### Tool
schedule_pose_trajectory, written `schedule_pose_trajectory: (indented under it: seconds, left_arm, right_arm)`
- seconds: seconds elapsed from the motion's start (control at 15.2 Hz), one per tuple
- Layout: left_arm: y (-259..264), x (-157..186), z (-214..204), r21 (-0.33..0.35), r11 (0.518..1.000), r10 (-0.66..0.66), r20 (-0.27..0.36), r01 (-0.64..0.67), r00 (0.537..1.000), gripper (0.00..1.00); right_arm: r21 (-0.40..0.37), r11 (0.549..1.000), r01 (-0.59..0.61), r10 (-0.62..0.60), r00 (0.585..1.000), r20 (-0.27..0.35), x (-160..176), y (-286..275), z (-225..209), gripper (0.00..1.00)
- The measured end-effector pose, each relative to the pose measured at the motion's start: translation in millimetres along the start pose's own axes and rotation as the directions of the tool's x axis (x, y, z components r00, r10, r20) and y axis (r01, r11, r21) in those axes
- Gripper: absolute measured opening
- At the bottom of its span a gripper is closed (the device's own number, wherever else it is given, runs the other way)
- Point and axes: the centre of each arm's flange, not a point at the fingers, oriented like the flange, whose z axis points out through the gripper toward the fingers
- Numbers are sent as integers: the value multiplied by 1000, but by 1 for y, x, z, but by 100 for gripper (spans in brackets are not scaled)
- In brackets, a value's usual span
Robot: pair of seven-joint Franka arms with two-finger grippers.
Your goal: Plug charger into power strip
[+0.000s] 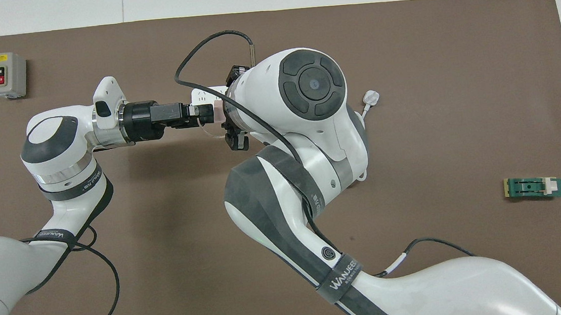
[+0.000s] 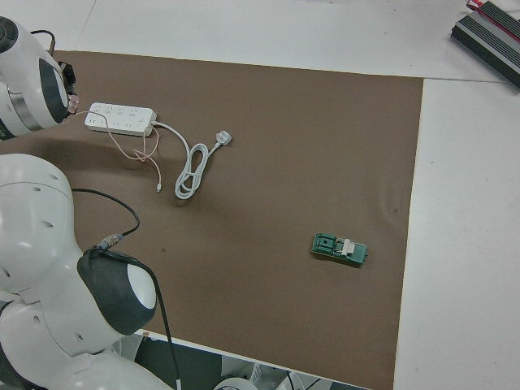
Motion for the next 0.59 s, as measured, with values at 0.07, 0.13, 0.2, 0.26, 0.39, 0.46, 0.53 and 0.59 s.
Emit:
schedule_pose_trajectory:
  seconds: [0.07,0.13,0.2,0.26,0.39,0.46,0.53,0.59]
  left_arm:
    - [2,0,0,0,1000,2,0,-2,1000,78]
    - [3,0,0,0,1000,5,-1,-5,1000,74]
    - [4,1,0,0,1000,6,-1,-6,1000,72]
    - [5,1,0,0,1000,8,-2,-8,1000,73]
    - [6,1,0,0,1000,5,-2,-5,1000,73]
    - [6,1,0,1,1000,4,-2,-4,1000,73]
    - [6,1,0,0,1000,2,-2,-2,1000,73]
    - [6,1,0,0,1000,1,-1,-1,1000,73]
  right_arm:
    - [0,1000,0,0,1000,0,0,0,0,47]
    - [0,1000,0,0,1000,0,0,0,0,47]
    - [0,1000,2,-2,1000,0,0,0,0,47]
    - [0,1000,3,-3,1000,0,0,0,0,47]
    - [0,1000,5,-5,1000,0,0,0,0,47]
    - [0,1000,8,-8,1000,0,0,0,0,47]
    - [0,1000,11,-11,1000,0,0,0,0,47]
    - [0,1000,14,-14,1000,0,0,0,0,47]
